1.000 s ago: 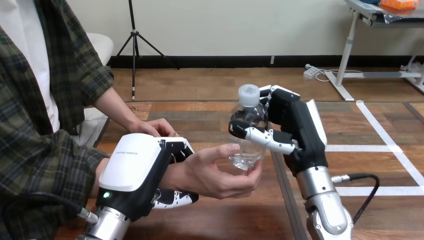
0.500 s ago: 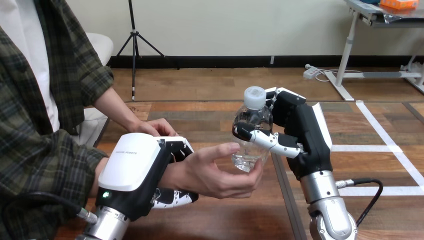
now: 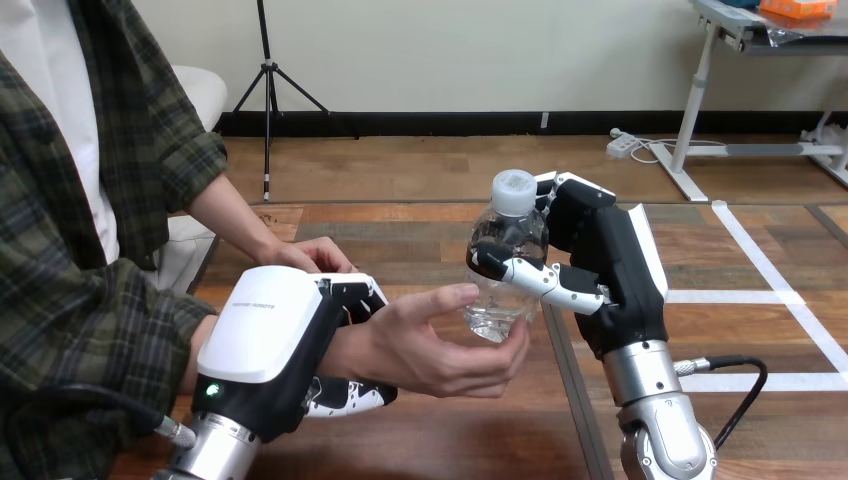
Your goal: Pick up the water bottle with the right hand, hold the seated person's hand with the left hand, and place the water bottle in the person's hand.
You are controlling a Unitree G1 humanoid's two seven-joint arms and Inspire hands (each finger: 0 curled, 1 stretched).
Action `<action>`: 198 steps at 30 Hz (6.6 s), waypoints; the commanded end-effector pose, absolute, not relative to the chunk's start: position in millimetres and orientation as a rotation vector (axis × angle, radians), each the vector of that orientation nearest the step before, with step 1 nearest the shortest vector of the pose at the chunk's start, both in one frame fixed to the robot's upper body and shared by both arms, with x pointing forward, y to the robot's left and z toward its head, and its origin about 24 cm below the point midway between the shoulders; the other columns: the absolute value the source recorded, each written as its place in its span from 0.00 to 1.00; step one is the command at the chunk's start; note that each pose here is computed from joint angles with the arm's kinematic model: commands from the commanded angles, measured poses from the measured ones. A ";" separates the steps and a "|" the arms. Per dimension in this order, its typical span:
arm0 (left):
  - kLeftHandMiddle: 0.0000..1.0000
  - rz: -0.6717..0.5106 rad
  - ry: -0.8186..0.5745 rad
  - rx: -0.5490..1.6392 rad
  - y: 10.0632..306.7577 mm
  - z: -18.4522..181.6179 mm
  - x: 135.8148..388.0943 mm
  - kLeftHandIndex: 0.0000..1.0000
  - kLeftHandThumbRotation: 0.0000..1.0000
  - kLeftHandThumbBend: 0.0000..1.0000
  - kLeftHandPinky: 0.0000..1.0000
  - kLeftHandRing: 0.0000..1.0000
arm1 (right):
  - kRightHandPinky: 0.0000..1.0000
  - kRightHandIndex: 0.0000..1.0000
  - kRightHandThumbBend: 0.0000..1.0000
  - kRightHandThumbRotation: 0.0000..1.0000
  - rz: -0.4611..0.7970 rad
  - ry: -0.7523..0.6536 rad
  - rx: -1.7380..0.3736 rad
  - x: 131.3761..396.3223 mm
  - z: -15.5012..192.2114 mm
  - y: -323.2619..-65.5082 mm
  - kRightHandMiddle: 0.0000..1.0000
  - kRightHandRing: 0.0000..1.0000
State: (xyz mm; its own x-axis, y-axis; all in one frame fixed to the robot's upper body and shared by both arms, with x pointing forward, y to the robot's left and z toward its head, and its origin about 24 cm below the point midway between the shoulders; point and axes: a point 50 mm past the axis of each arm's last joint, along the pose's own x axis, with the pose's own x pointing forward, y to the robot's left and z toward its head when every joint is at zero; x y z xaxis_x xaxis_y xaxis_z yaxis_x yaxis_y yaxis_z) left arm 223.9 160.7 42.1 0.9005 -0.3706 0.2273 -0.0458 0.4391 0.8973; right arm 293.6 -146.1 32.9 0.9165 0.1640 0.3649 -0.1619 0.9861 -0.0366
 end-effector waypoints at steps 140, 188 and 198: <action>0.37 -0.104 -0.442 1.222 152.0 50.3 243.3 0.36 0.00 0.91 0.34 0.35 | 0.36 0.49 0.60 0.00 0.173 -0.513 0.011 304.4 67.3 -138.8 0.44 0.39; 0.38 -0.089 -0.440 1.187 154.0 48.3 241.9 0.37 0.00 0.91 0.34 0.35 | 0.30 0.46 0.61 0.00 0.262 -0.547 0.121 269.6 57.7 -130.6 0.42 0.35; 0.38 -0.086 -0.447 1.185 153.5 47.6 241.3 0.36 0.00 0.92 0.34 0.35 | 0.31 0.47 0.60 0.00 0.278 -0.544 0.125 263.4 56.4 -130.2 0.43 0.36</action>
State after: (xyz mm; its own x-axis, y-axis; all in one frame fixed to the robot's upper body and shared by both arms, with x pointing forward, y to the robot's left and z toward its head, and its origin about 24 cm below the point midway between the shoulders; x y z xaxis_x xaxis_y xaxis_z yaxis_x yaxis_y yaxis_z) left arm 230.5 154.7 34.7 0.9311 -0.2938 0.2161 -0.0964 0.3731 0.9228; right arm 258.3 -135.3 31.6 0.8776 0.2367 0.4169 -0.2792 0.9592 0.0433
